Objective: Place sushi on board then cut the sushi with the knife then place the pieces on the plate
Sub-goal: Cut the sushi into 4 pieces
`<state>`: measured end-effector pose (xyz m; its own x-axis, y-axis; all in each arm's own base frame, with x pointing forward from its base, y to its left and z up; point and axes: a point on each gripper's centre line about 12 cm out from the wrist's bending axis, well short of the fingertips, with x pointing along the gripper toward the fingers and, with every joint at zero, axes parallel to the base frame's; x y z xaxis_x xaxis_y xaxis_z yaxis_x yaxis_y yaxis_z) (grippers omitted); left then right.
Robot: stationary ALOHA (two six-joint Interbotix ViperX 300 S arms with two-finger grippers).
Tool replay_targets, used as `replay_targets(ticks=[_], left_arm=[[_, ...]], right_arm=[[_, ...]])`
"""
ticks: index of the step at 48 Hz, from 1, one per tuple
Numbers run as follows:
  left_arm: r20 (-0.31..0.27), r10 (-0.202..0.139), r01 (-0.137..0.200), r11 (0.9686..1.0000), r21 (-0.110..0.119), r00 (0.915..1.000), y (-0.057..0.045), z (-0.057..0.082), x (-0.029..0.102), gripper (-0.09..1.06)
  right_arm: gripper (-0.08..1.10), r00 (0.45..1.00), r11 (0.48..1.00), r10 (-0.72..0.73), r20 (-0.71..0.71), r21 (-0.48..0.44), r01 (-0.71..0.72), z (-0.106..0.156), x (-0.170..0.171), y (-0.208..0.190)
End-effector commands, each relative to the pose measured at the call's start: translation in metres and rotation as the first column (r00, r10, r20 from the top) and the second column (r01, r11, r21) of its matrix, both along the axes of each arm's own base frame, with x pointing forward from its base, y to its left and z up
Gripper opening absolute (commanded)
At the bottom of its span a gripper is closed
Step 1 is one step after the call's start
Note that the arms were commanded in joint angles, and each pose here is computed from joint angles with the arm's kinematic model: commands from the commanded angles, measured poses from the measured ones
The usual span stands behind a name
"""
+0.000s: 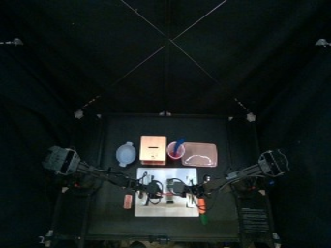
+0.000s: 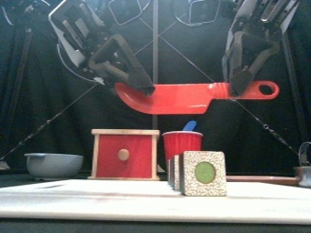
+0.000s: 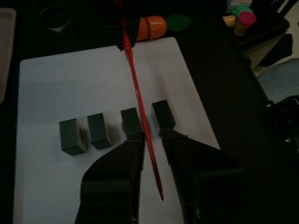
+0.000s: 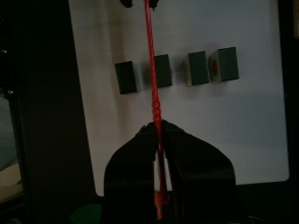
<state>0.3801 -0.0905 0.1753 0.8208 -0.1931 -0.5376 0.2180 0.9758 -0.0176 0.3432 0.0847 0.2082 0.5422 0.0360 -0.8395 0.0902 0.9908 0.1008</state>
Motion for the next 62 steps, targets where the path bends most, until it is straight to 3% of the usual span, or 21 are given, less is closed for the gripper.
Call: replay_targets(ticks=[1,10,20,25,32,44,62], left_arm=[[0.068,-0.004,0.004,1.0000,0.001,0.9977,0.002,0.020,0.003,0.65],[0.137,-0.003,0.002,1.0000,0.008,0.9906,0.010,0.034,-0.001,0.65],[0.223,0.030,-0.028,0.9995,-0.015,0.9744,0.023,0.039,-0.013,0.65],[0.267,0.054,-0.048,0.9985,-0.027,0.9621,0.032,0.040,-0.019,0.65],[0.293,0.080,-0.075,0.9968,-0.027,0.9529,0.044,0.040,-0.022,0.65],[0.284,0.115,-0.113,0.9933,-0.024,0.9518,0.058,0.035,-0.023,0.65],[0.265,0.122,-0.121,0.9924,-0.023,0.9564,0.060,0.028,-0.025,0.65]], right_arm=[[0.40,0.999,1.000,-0.013,0.044,0.020,0.012,0.015,-0.005,-0.004],[0.40,0.999,0.998,-0.030,0.023,0.048,0.029,0.009,-0.020,-0.007],[0.40,0.996,0.991,-0.084,0.005,0.108,0.083,0.006,-0.039,-0.016],[0.40,0.994,0.986,-0.110,0.009,0.129,0.108,0.006,-0.049,-0.023],[0.40,0.987,0.974,-0.163,0.014,0.160,0.158,0.006,-0.064,-0.036],[0.40,0.963,0.939,-0.268,0.024,0.232,0.256,0.004,-0.094,-0.058],[0.42,0.948,0.905,-0.318,0.000,0.300,0.303,-0.006,-0.122,-0.061]])
